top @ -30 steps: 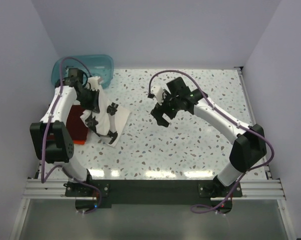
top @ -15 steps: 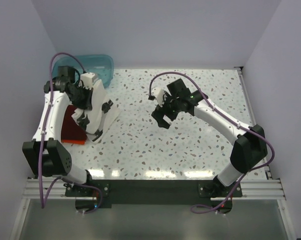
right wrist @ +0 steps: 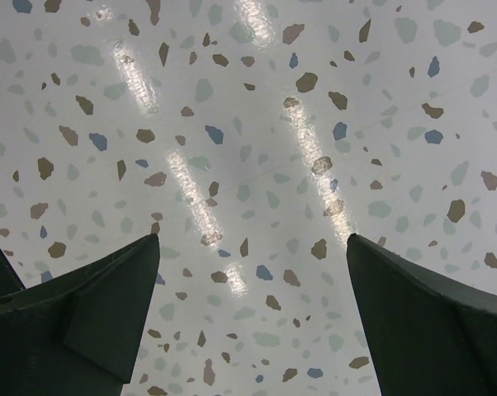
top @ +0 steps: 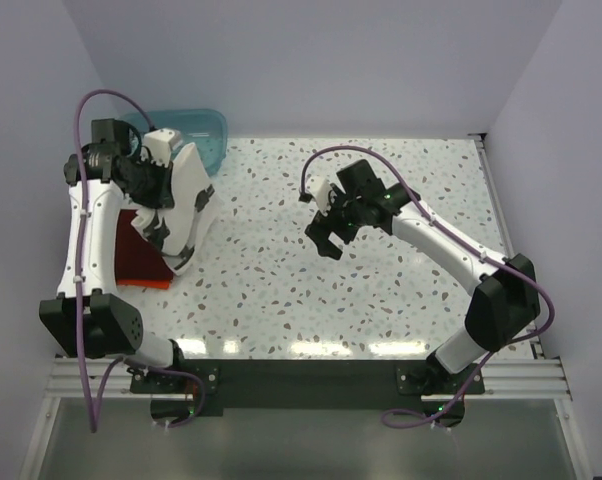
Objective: Fold and stack the t-shirts
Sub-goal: Neatly place the folded tshirt to the corner
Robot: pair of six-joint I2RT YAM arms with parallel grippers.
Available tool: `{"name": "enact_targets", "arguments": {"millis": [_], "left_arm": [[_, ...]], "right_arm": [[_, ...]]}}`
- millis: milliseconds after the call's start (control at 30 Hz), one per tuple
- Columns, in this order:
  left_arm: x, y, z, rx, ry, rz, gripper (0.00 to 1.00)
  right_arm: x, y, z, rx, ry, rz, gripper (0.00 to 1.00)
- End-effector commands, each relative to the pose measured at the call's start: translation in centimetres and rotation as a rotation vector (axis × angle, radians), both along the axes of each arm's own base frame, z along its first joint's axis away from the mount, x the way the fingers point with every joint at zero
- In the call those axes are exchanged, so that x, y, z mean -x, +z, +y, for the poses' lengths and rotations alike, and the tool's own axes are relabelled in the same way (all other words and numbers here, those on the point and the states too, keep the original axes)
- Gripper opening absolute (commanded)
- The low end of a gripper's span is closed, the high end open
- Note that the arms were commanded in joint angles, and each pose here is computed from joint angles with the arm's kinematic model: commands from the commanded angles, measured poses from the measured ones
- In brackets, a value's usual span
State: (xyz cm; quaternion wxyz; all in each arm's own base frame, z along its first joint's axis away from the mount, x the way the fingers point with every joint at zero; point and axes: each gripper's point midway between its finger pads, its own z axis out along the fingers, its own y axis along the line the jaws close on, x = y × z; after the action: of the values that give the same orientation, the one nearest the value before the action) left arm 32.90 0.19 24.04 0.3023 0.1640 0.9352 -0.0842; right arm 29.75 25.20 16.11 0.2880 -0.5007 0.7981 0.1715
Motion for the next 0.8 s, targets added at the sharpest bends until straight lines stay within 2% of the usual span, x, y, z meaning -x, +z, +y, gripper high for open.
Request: {"name": "enact_targets", "arguments": {"millis": [0,400,767], "left_arm": [[0.5,2.5,0.0,0.031,-0.021,-0.058,0.00],[0.6,0.9,4.1,0.031,0.067,-0.028,0.00],[-0.6,-2.4,10.5,-0.022,0.194,-0.004,0.00]], "right_arm": [[0.1,1.3,0.1,-0.028,-0.004,-0.036,0.99],[0.0,0.7,0.2,-0.024,-0.006,-0.018,0.99],[-0.3,0.5,0.3,-0.015,-0.011,-0.015,0.99]]}}
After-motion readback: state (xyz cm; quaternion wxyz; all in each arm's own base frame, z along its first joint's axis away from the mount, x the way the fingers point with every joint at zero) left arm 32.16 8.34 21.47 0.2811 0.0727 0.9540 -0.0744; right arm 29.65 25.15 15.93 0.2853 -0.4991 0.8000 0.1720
